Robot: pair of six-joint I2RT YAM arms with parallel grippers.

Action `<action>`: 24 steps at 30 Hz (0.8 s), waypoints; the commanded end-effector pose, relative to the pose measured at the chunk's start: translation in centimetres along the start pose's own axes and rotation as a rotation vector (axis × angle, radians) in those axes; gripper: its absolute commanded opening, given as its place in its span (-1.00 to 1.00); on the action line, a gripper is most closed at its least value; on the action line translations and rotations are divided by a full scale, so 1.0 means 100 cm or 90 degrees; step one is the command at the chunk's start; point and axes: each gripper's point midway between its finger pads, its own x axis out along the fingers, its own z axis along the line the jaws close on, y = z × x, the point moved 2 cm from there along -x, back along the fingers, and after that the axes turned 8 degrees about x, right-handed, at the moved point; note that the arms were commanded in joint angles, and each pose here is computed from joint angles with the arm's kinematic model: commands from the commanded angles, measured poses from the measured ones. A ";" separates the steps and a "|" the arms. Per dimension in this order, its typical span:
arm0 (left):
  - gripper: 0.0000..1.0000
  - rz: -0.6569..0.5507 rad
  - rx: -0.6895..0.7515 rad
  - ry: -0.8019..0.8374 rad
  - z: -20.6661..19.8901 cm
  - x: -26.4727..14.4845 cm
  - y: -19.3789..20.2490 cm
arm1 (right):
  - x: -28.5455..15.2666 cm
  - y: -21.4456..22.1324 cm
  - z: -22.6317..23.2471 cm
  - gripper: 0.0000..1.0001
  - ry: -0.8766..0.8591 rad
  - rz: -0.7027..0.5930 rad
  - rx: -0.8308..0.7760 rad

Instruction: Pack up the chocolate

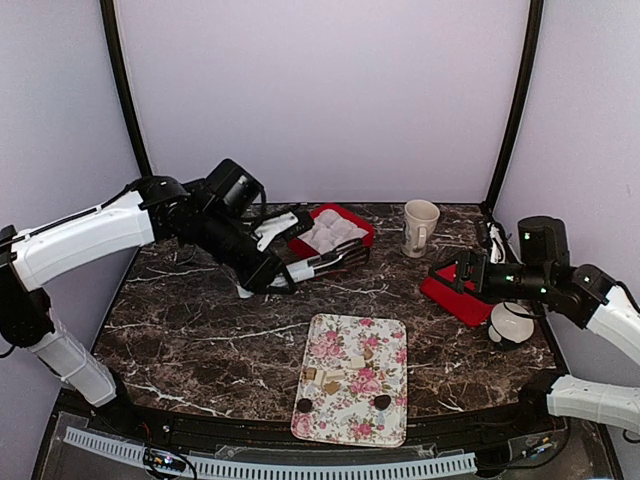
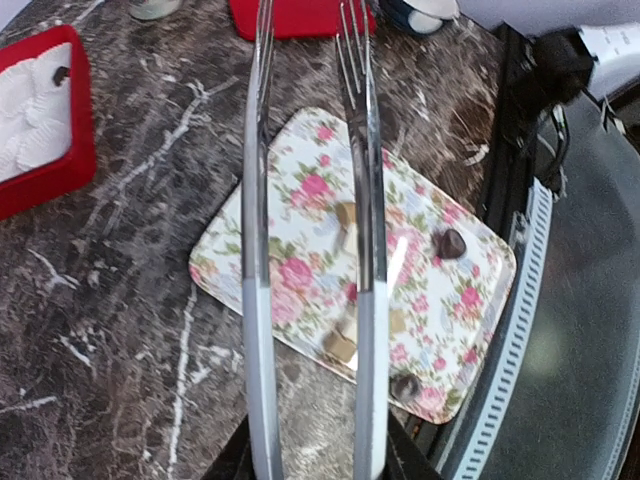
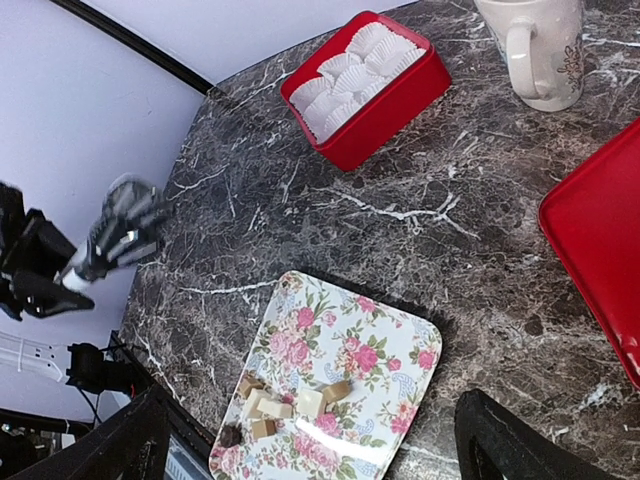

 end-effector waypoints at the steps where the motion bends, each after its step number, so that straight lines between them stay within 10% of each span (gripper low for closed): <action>1: -0.34 -0.029 0.101 0.027 -0.055 -0.019 0.020 | -0.008 -0.004 0.012 1.00 -0.039 -0.012 -0.020; 24: -0.22 0.143 0.251 0.042 -0.136 0.080 0.112 | -0.024 0.009 0.010 0.97 -0.071 -0.023 0.034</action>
